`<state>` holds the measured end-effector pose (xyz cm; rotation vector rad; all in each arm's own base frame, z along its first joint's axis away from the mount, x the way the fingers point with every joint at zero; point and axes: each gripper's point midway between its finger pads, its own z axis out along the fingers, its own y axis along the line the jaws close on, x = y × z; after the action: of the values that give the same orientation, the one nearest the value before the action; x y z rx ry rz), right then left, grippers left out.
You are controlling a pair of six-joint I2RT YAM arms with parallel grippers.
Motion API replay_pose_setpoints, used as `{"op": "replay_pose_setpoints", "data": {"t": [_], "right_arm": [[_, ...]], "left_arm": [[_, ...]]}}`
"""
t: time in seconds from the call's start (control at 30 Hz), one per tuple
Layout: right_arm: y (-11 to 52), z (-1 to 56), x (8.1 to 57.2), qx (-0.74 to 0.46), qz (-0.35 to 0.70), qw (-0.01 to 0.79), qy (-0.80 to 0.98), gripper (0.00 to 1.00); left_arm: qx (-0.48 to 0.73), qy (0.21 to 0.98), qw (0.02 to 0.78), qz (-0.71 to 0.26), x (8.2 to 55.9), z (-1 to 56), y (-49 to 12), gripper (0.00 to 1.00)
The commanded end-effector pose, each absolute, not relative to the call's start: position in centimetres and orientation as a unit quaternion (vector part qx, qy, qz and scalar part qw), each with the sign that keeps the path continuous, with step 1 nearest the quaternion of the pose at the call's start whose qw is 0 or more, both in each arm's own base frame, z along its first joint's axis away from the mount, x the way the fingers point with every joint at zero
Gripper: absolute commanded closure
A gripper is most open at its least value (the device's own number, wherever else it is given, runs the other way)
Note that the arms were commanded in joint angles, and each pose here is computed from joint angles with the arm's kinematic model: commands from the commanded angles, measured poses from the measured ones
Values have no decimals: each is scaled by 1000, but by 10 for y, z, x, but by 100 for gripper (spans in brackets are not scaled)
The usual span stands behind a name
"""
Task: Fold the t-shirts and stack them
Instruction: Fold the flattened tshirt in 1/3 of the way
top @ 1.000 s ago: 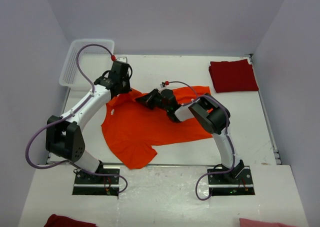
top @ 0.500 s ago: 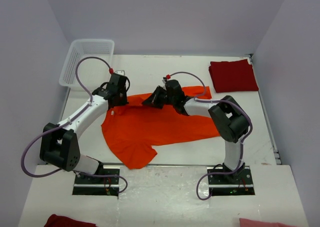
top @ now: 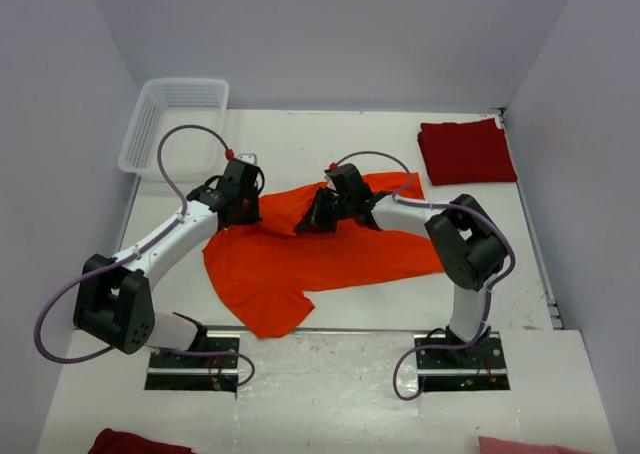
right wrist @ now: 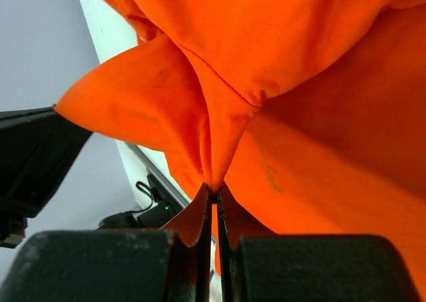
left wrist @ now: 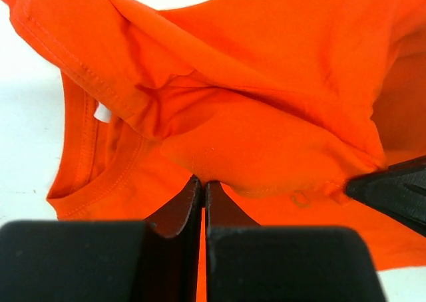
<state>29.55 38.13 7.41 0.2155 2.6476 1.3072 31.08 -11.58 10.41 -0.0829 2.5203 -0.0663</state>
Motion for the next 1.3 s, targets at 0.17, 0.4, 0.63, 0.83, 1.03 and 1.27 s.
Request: {"op": "replay_pose_setpoints", "data": {"t": [0.17, 0.4, 0.63, 0.83, 1.03, 1.27], "right_arm": [[375, 101, 279, 28, 435, 80, 897, 100], [376, 97, 276, 16, 432, 63, 900, 100], [375, 95, 275, 16, 428, 62, 902, 100], [372, 94, 272, 17, 426, 59, 903, 100], [361, 84, 265, 28, 403, 61, 913, 100], [329, 48, 256, 43, 315, 56, 947, 100]], "left_arm": [[-29, 958, 279, -67, 283, 109, -131, 100], [-22, 965, 244, -92, 265, 99, -144, 100], [-35, 967, 230, -100, 253, 88, -149, 88], [-78, 959, 254, -98, 257, 98, -145, 72], [-119, 946, 297, -55, 275, 123, -129, 37], [-131, 934, 333, 0, 307, 139, -119, 37]]}}
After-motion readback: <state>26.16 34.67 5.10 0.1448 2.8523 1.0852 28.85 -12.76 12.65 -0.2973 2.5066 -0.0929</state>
